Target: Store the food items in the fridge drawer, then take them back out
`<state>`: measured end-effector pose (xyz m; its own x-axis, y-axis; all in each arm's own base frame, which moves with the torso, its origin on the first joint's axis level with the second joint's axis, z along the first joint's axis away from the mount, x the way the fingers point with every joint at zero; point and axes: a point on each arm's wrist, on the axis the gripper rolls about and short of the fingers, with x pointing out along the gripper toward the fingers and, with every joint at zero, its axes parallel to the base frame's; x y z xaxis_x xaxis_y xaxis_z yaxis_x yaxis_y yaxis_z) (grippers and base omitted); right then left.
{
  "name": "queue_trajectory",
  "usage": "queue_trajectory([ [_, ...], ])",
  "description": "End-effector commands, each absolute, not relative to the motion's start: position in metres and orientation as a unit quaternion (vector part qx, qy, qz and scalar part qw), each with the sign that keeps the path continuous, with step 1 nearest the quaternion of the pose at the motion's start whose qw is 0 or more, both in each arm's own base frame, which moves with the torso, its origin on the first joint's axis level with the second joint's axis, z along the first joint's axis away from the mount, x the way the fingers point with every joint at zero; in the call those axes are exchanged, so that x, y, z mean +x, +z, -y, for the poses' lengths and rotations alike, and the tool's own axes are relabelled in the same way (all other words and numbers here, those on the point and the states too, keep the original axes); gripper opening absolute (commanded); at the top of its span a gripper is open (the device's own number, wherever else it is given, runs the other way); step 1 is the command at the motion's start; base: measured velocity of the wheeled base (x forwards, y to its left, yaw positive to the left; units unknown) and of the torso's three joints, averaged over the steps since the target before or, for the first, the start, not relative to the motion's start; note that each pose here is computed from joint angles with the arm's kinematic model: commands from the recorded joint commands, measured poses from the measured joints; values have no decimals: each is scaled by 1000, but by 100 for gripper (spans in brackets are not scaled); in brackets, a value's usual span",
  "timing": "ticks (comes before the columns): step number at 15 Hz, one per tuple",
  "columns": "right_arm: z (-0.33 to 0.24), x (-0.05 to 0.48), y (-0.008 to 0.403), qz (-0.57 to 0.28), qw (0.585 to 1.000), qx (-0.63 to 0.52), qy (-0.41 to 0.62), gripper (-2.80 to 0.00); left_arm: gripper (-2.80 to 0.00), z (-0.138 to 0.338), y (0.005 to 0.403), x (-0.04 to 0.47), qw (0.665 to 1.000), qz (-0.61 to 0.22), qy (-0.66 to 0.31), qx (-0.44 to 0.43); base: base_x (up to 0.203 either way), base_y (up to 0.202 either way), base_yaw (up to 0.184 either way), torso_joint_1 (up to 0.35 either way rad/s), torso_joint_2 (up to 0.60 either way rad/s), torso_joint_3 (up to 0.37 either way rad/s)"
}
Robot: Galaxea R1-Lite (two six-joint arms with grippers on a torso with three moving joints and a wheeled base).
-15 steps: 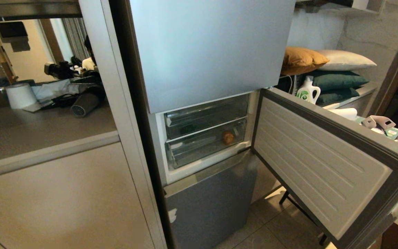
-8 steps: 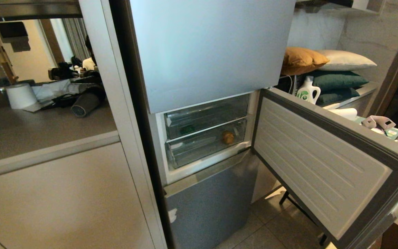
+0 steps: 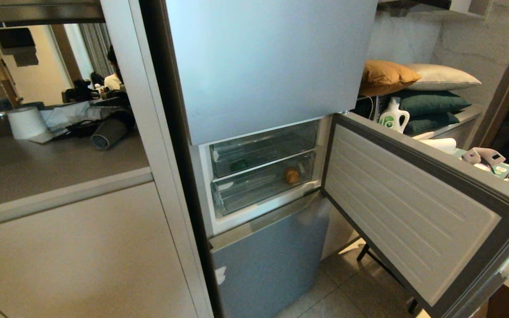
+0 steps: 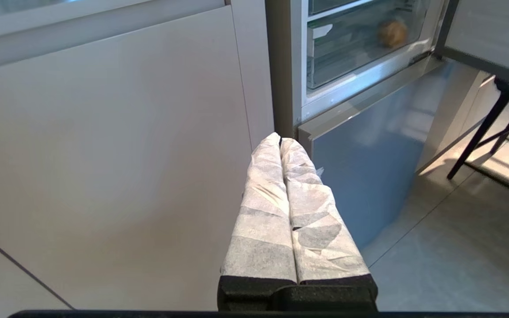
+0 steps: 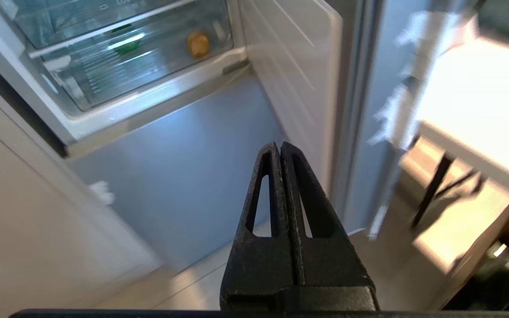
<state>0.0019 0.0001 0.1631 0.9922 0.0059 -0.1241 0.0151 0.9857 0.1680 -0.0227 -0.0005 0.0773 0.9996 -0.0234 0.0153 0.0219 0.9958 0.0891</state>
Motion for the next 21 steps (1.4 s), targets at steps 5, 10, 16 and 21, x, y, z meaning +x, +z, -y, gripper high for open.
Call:
queue_trajectory([
  [5,-1,132,180,-191,974,118,-3,-280,-280,0,75,-22,1000,5,-1,17,0,0,0,0,0,0],
  [10,11,189,168,-185,976,114,-30,-280,-280,0,75,-22,1000,5,-1,17,0,0,0,0,0,0],
  [16,37,225,151,-157,977,119,-78,-280,-280,0,75,-22,1000,5,-1,17,0,0,0,0,0,0],
  [21,66,219,159,-135,975,113,-136,-280,-280,0,75,-22,1000,5,-1,17,0,0,0,0,0,0],
])
